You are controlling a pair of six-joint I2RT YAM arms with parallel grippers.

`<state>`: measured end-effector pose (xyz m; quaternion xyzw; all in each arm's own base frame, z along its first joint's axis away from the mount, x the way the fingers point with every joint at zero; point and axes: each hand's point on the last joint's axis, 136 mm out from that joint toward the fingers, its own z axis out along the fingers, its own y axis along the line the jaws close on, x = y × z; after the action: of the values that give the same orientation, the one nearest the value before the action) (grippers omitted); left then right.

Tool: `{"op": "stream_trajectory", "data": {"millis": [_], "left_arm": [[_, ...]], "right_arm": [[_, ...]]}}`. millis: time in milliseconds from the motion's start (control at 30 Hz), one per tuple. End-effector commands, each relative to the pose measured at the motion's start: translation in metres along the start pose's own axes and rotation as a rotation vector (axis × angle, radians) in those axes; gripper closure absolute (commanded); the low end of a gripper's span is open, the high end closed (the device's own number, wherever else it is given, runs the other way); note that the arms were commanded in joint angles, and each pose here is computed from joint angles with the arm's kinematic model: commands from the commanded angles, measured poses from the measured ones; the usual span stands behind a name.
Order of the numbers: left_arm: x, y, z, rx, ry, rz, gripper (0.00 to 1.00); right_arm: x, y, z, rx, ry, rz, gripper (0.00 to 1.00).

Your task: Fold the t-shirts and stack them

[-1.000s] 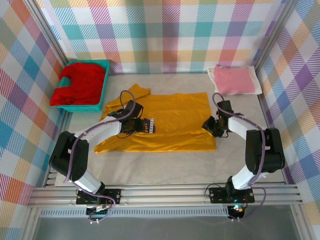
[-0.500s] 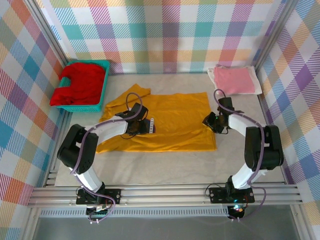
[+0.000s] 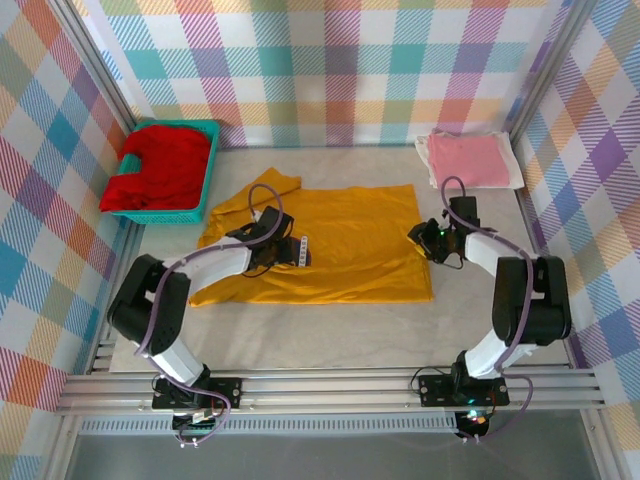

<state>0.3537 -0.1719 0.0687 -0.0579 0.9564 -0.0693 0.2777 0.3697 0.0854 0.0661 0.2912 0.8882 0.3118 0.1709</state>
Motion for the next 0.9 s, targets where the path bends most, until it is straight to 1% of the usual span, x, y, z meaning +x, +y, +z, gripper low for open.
{"op": "stream_trajectory", "data": {"millis": [0,100,167,267,333,400,500,567,767,867], "left_arm": [[-0.009,0.002,-0.013,0.008,-0.072,0.011,0.51],[0.000,0.007,-0.013,0.016,-0.082,0.002,0.51],[0.006,0.009,-0.012,0.027,-0.080,-0.008,0.52],[0.018,0.008,-0.011,0.069,-0.064,-0.029,0.52],[0.025,0.015,-0.009,0.048,-0.049,-0.042,0.53],[0.034,0.026,-0.006,0.002,-0.035,-0.048,0.53],[0.038,0.043,-0.001,-0.065,-0.029,-0.071,0.53],[0.038,0.047,0.004,-0.068,-0.027,-0.082,0.53],[0.022,0.065,0.012,-0.121,-0.056,-0.154,0.53],[0.016,0.082,0.015,-0.164,-0.054,-0.187,0.52]], "right_arm": [[0.015,0.012,-0.017,-0.048,0.016,-0.076,0.66],[0.038,0.007,-0.019,-0.009,0.049,-0.127,0.71],[0.052,0.001,-0.016,0.030,0.084,-0.151,0.77],[0.068,-0.002,-0.009,0.064,0.123,-0.181,0.78],[0.078,-0.001,-0.004,0.070,0.150,-0.195,0.78],[0.085,0.001,0.002,0.081,0.169,-0.210,0.81],[0.092,0.004,0.014,0.076,0.192,-0.216,0.81],[0.092,0.005,0.022,0.078,0.200,-0.210,0.81],[0.075,0.005,0.041,0.111,0.162,-0.186,0.81],[0.068,0.002,0.046,0.138,0.138,-0.167,0.77]]}}
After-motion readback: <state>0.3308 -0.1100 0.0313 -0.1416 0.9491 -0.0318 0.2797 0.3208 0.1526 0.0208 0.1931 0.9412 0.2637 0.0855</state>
